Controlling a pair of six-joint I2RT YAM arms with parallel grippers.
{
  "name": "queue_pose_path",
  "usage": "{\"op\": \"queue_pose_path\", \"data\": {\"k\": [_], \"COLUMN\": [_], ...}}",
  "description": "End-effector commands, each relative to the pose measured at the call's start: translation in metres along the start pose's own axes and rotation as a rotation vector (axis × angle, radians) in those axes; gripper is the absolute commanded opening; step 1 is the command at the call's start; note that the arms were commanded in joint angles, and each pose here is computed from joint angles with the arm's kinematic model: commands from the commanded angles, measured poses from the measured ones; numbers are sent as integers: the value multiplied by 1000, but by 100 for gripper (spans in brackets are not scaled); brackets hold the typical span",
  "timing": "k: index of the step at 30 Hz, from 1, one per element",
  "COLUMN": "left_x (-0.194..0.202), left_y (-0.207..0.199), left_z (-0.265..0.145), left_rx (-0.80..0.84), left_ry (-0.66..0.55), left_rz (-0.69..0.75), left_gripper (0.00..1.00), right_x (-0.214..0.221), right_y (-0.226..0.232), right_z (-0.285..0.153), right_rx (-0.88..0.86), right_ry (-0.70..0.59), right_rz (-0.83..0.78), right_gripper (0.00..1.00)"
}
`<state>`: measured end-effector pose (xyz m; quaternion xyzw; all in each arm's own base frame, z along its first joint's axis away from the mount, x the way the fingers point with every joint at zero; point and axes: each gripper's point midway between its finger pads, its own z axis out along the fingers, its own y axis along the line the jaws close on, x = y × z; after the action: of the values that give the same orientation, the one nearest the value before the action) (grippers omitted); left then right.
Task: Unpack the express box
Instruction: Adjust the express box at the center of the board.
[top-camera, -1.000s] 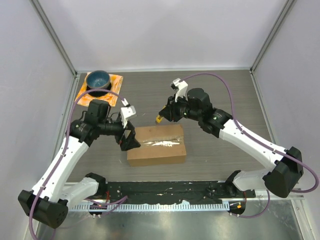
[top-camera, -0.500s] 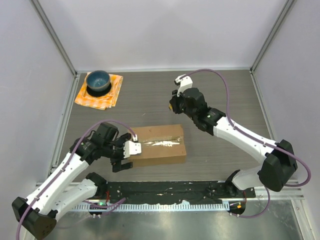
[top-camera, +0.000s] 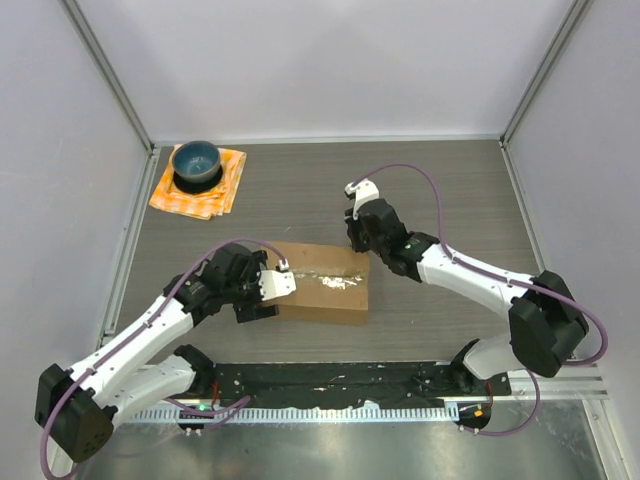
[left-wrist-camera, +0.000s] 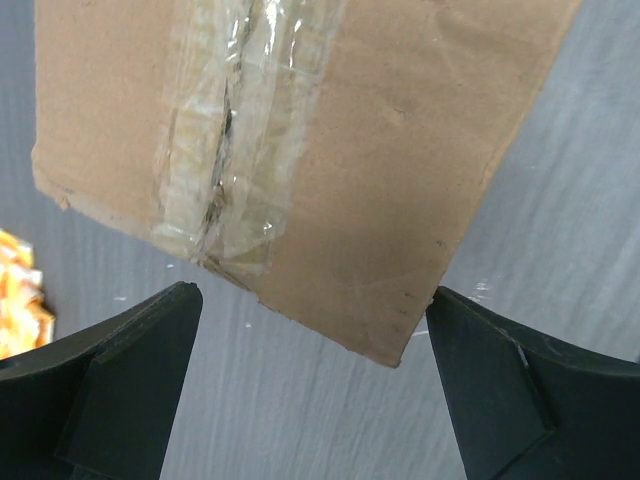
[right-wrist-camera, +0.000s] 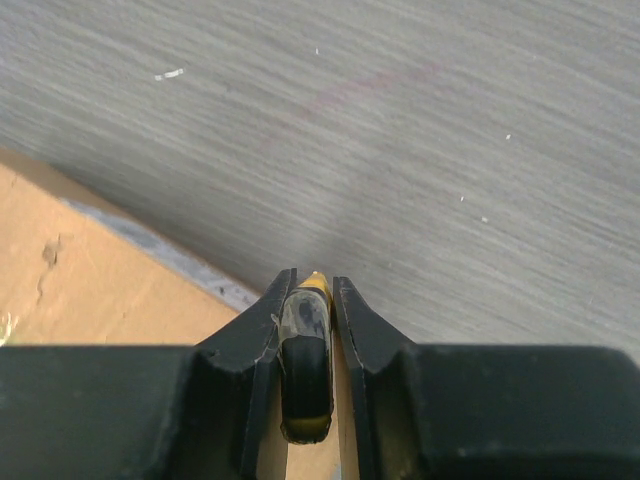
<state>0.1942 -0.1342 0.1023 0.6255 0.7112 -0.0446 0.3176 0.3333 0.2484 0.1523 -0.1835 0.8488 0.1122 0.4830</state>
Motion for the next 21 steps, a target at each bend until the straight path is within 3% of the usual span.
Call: {"op": "queue_pose_path", "data": {"k": [1, 9, 12, 21], "left_x": [-4, -13, -19, -60], "left_y": [49, 66, 68, 66], "left_z": [1, -2, 2, 3], "left_rx": [-230, -230, -151, 11], "left_ry": [17, 16, 44, -50], "left_rz": [51, -115, -219, -377], "left_gripper": [100, 100, 100, 100], "right_x": [-12, 2, 7, 29], "right_y": [11, 24, 27, 11], "right_z": [-18, -52, -69, -91], "right_rx": [-19, -15, -35, 23], "right_ry": [-71, -81, -91, -63], "right_rz": [20, 21, 54, 80], "right_gripper": [1, 1, 1, 1]}}
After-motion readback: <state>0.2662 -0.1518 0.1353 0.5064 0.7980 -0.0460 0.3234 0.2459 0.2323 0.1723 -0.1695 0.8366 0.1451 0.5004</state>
